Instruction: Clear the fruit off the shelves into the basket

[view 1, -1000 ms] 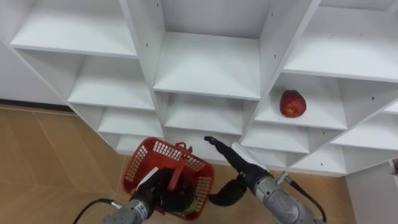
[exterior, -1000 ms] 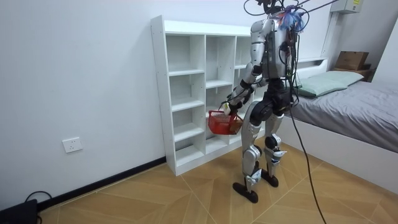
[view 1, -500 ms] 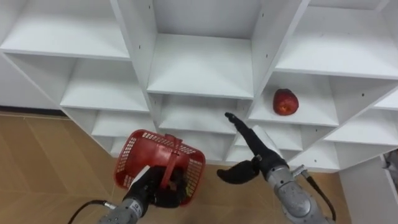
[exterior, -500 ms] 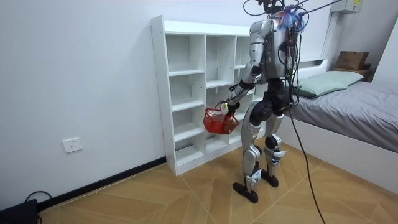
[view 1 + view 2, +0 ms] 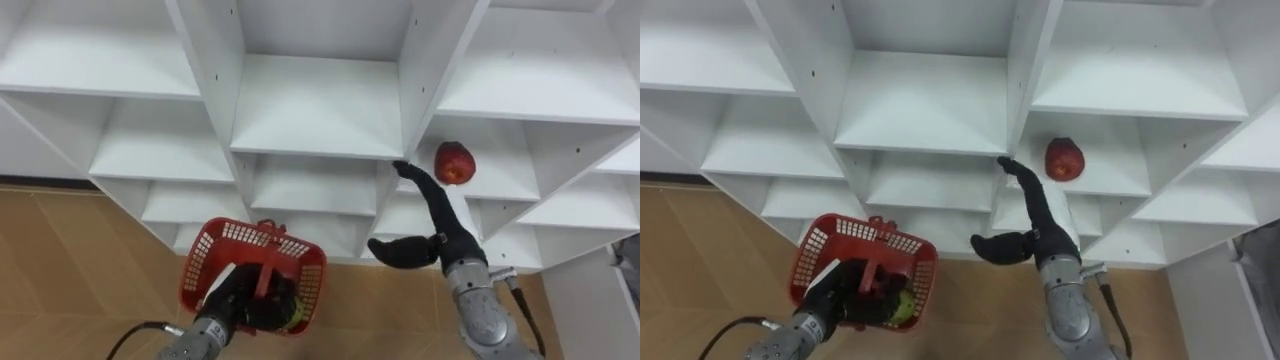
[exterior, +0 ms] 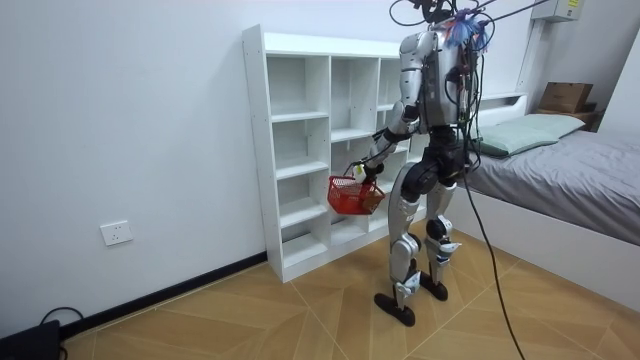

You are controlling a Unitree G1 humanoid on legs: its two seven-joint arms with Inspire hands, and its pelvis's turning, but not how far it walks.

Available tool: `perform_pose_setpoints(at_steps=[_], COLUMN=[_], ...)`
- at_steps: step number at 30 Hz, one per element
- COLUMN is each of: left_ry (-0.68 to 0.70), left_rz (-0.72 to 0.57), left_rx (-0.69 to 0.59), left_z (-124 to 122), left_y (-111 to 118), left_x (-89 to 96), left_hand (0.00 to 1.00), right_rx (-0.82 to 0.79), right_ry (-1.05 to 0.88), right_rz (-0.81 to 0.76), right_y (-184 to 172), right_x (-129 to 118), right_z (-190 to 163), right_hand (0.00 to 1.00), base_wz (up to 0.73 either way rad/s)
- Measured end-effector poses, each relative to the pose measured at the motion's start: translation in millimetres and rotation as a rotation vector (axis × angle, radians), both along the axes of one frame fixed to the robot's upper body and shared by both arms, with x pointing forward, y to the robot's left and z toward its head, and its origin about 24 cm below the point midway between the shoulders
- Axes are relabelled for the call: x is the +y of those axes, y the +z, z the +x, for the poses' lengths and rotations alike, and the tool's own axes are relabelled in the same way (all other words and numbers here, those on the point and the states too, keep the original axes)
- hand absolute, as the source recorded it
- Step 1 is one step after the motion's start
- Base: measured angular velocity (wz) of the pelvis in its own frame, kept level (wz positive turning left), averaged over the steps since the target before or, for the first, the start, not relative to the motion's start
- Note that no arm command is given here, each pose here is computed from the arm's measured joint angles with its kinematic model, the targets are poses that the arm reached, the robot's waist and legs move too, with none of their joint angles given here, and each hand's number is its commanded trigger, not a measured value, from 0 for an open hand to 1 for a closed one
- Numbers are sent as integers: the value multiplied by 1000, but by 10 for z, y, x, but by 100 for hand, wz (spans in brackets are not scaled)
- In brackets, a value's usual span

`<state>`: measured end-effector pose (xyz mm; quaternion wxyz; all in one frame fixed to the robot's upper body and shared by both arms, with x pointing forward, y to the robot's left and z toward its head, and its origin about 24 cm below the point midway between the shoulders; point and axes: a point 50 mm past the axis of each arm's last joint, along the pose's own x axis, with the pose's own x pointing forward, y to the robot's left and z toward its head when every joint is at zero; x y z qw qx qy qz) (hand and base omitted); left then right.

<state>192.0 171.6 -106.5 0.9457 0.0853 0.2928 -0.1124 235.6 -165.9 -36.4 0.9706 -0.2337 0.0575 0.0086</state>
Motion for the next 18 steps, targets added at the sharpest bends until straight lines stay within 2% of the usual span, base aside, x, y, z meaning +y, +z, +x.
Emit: perform_pose_setpoints(at_steps=[7, 18], left_ry=[50, 65], left_rz=[7, 8], left_rx=[-3, 13], left_z=[-5, -32], left_y=[2, -16], left_x=[80, 102], left_hand=[100, 100], right_rx=[-80, -135], right_ry=[-121, -212], right_rz=[4, 19], right_y=[86, 141], right_x=[-146, -192], right_z=[-20, -24], right_hand=[0, 0], base_wz=[-1, -4])
